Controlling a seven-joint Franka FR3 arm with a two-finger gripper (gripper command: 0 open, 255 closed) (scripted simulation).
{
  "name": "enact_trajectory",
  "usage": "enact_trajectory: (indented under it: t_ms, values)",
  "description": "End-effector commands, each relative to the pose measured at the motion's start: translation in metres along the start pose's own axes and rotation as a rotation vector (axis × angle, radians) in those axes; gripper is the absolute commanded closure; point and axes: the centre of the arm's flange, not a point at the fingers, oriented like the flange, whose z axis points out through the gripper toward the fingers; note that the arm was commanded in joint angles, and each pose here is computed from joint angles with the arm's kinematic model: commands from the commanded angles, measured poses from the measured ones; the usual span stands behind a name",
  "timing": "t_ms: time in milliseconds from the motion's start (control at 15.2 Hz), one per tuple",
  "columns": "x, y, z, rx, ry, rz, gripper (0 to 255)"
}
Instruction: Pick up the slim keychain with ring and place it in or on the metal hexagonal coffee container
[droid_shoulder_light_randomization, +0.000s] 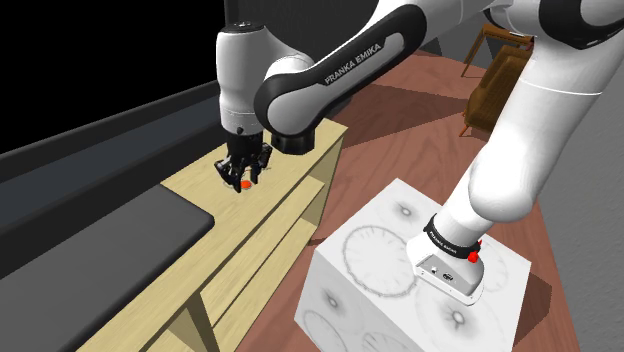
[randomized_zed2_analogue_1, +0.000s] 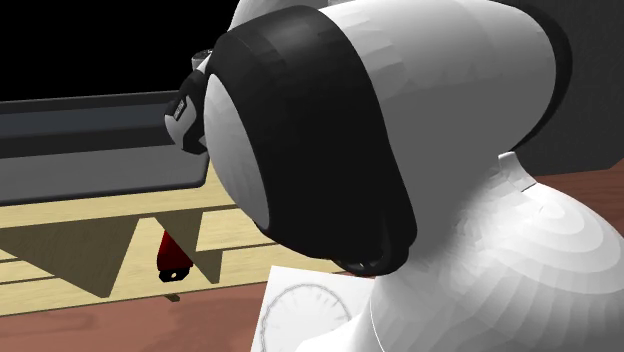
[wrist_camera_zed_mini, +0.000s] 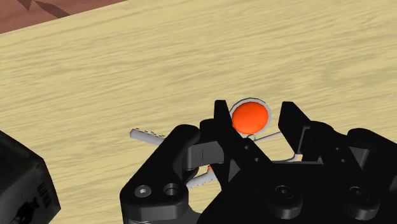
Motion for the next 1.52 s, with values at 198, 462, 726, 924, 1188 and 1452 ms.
enact_trajectory:
  t_ms: [198, 462, 726, 924, 1188, 1452]
  values:
    - [-0.003, 0.001, -0.004, -0.004, -0.009, 0.002, 255]
    - [-0.003, 0.001, -0.026, -0.004, -0.009, 0.002, 255]
    - [-0.002, 0.001, -0.047, -0.004, -0.009, 0.002, 255]
    - [-0.002, 0.001, -0.062, -0.004, -0.009, 0.002, 255]
    - [-0.002, 0.001, -0.084, -0.004, -0.009, 0.002, 255]
    - [-0.002, 0.001, -0.105, -0.004, -0.009, 0.002, 255]
